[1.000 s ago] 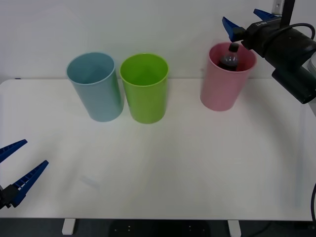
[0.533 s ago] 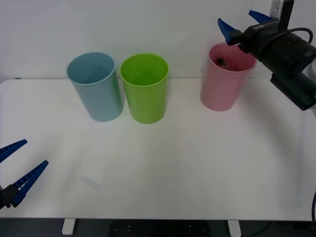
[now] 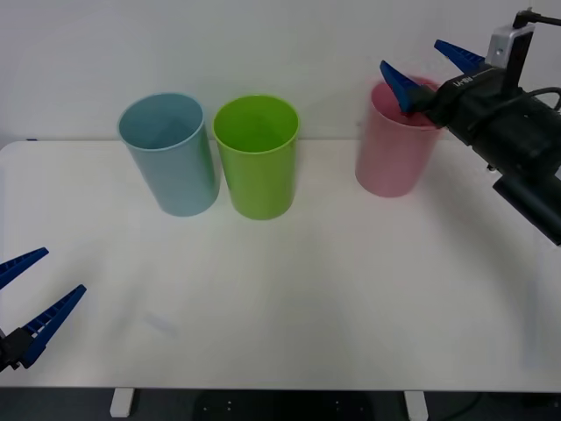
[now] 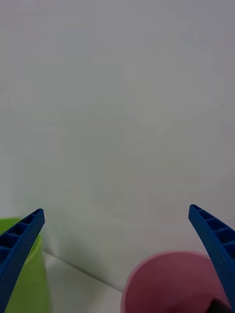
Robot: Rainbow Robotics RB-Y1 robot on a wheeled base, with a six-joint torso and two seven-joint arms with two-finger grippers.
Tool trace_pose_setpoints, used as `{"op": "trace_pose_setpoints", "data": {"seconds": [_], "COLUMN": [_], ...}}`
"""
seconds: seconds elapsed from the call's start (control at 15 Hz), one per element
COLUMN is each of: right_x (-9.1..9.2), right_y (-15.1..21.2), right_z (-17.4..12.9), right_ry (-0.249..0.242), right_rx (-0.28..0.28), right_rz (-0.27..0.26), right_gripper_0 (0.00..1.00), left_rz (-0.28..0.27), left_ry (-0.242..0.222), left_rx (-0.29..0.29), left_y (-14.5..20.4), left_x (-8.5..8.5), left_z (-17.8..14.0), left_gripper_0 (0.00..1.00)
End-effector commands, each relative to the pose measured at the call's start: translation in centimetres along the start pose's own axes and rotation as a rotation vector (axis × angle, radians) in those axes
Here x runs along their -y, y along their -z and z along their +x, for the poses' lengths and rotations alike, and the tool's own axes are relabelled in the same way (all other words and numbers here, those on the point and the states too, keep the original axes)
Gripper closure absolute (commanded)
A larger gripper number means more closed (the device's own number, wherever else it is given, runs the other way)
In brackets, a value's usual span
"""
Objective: Grasp the object on the table and drop it into the matching bin: aluminum can to the light blue bin, PET bottle to the pink bin.
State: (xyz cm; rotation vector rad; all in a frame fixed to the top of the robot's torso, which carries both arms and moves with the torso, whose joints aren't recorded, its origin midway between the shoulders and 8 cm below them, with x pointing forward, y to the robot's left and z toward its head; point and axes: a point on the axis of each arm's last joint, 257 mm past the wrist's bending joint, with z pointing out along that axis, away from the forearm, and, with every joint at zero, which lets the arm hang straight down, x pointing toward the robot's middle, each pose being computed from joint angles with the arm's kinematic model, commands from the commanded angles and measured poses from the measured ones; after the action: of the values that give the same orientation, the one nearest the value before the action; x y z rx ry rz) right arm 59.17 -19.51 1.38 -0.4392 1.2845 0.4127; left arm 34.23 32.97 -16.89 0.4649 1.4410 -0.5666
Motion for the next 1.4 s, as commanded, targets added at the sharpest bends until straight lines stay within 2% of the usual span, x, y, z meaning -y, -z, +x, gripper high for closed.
{"op": "trace_pose_setpoints", "data": {"seconds": [0.07,0.4,0.67,0.73,1.0,1.4], "right_x": [-1.8,-3.5,-3.7,-3.7,-4.1,-4.2], "right_y": [2.2,5.8,8.6,9.1,12.1,15.6], "right_z": [0.4,1.8,4.0,4.4,7.0,9.8], "right_ry": [0.016,0.052,0.159,0.171,0.148,0.109], "right_rx": [-0.016,-0.058,-0.083,-0.089,-0.146,-0.214], "right_rz": [-0.068,-0.162,-0.176,-0.182,-0.212,-0.220], "right_gripper_0": [0.00,0.00,0.00,0.00,0.00,0.00], "left_rz": [0.000,0.000,0.000,0.000,0.000,0.000], "left_ry": [0.000,0.000,0.000,0.000,0.000,0.000], "left_rx": [0.000,0.000,0.000,0.000,0.000,0.000], "left_y": [0.0,0.0,0.0,0.0,0.0,0.0], "left_x": [0.0,0.0,0.0,0.0,0.0,0.0], "left_z": [0.0,0.0,0.0,0.0,0.0,0.0], "left_gripper_0": [0.00,0.00,0.00,0.00,0.00,0.00]}}
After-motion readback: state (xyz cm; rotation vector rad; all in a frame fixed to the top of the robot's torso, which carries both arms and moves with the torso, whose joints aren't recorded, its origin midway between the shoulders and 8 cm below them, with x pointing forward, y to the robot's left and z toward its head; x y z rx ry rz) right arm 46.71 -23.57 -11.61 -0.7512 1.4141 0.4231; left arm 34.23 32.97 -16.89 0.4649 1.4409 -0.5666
